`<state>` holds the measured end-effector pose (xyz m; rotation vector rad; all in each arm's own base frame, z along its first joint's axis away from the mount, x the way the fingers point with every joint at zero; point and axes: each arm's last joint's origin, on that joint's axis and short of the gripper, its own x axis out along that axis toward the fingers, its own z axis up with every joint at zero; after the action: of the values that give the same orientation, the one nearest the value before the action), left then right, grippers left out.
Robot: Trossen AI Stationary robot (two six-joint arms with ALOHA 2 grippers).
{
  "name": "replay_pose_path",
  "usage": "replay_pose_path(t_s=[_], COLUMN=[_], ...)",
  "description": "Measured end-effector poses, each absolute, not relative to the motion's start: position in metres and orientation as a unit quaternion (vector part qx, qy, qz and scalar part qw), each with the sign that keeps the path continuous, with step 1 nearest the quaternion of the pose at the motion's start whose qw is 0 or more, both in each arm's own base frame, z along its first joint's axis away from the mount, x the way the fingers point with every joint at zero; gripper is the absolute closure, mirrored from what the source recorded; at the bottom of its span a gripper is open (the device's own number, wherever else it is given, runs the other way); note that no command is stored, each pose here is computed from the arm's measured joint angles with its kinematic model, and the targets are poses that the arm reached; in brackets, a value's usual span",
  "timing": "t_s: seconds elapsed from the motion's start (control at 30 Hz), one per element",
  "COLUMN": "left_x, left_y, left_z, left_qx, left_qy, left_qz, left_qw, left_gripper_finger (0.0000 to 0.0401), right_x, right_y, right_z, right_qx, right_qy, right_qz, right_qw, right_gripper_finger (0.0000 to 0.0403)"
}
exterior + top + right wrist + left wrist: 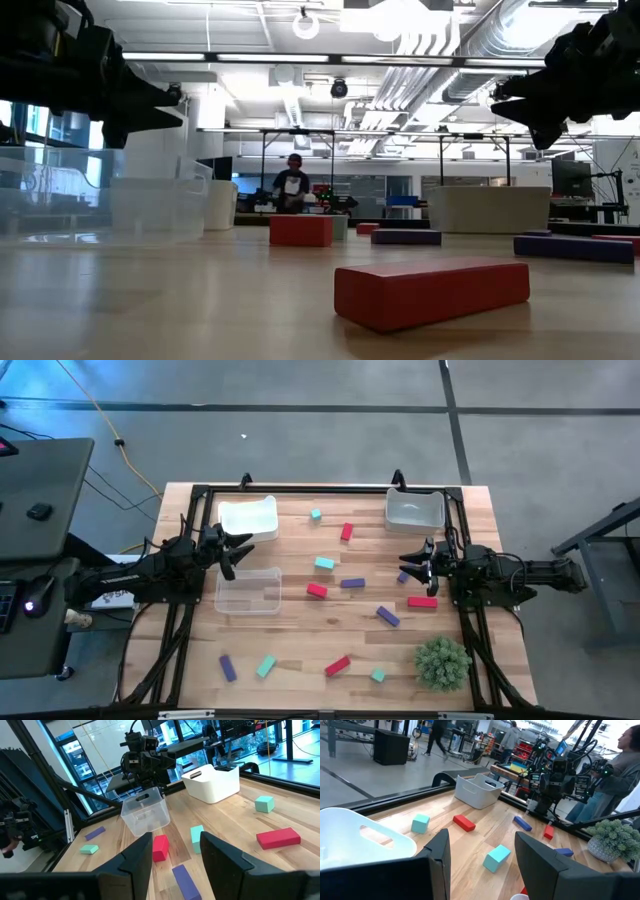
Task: Sort & place blocks by color
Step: Put the red block into the white bin
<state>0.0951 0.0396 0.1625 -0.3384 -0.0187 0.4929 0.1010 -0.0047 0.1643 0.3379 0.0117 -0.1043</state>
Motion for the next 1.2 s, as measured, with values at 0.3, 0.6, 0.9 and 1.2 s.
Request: replay_pose_path(t_s=[0.3,0.6,0.9,1.2], left_x=[0.096,0.098,0.100,0.102], left_y=[0.040,0.041,0.038,0.038], left_z=[0.161,0.157,0.173,0.212], left_qx=[-0.167,-0.142,-0.101,0.005], left_qy=[-0.002,0.028,-0.040,-0.047], left_qz=[0.240,0.241,0.184,0.169], left_qw=[0.956,0.960,0.977,0.984], left_gripper_finger=[0.0258,0.0258,0.0258,0.0258], right_x=[0.101,0.101,0.101,0.101], right_y=[-0.005,-0.005,-0.005,-0.005], right_z=[0.164,0.164,0.164,0.164], right_qx=[0.166,0.167,0.166,0.167], right_qy=[0.006,0.006,0.006,0.006], right_qz=[-0.052,-0.052,-0.052,-0.052], right_qw=[0.985,0.985,0.985,0.985], right_gripper_finger=[0.0247,0.0247,0.0247,0.0247])
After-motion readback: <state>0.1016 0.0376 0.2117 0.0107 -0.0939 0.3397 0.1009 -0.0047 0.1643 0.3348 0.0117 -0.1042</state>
